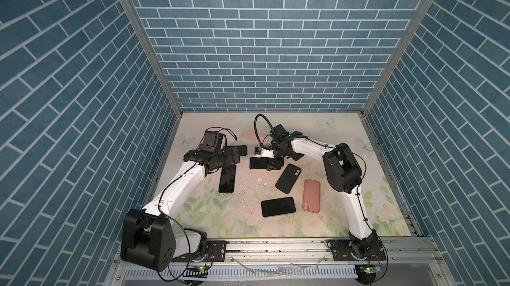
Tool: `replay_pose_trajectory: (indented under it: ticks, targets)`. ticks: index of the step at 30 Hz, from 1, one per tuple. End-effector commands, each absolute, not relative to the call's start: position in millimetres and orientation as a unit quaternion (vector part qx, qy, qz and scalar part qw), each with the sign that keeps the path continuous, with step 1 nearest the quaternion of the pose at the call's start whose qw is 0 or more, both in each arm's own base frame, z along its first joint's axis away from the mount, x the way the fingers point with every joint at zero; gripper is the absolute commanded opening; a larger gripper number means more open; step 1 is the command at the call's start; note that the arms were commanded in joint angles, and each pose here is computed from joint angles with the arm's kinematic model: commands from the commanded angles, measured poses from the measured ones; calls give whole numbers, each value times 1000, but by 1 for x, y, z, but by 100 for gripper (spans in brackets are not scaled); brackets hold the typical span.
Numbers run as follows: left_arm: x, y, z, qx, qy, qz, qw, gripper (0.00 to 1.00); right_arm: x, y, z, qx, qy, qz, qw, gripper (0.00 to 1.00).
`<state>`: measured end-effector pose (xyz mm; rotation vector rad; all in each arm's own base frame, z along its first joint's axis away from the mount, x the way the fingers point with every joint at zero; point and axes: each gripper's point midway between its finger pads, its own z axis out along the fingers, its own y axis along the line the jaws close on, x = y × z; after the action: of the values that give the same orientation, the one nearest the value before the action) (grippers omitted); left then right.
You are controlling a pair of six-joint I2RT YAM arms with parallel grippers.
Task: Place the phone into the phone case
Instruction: 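Lift the black phone with the right gripper while the left reaches the black case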
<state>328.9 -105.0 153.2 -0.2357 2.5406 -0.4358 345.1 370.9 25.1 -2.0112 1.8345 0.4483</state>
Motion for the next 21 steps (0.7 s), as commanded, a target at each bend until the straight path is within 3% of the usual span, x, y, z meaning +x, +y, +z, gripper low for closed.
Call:
replay_pose_trajectory:
  ticks: [1,12,21]
  targets:
    - [326,-119,155,-68,942,-197,263,99,316,350,-1,-733,648,148,144,55]
    - [319,-165,112,-87,931,-319,156,99,305,349,4,-702,664,172,192,50]
    - [333,-182,76,-110,927,-339,118,95,305,355,14,-696,659,185,219,49]
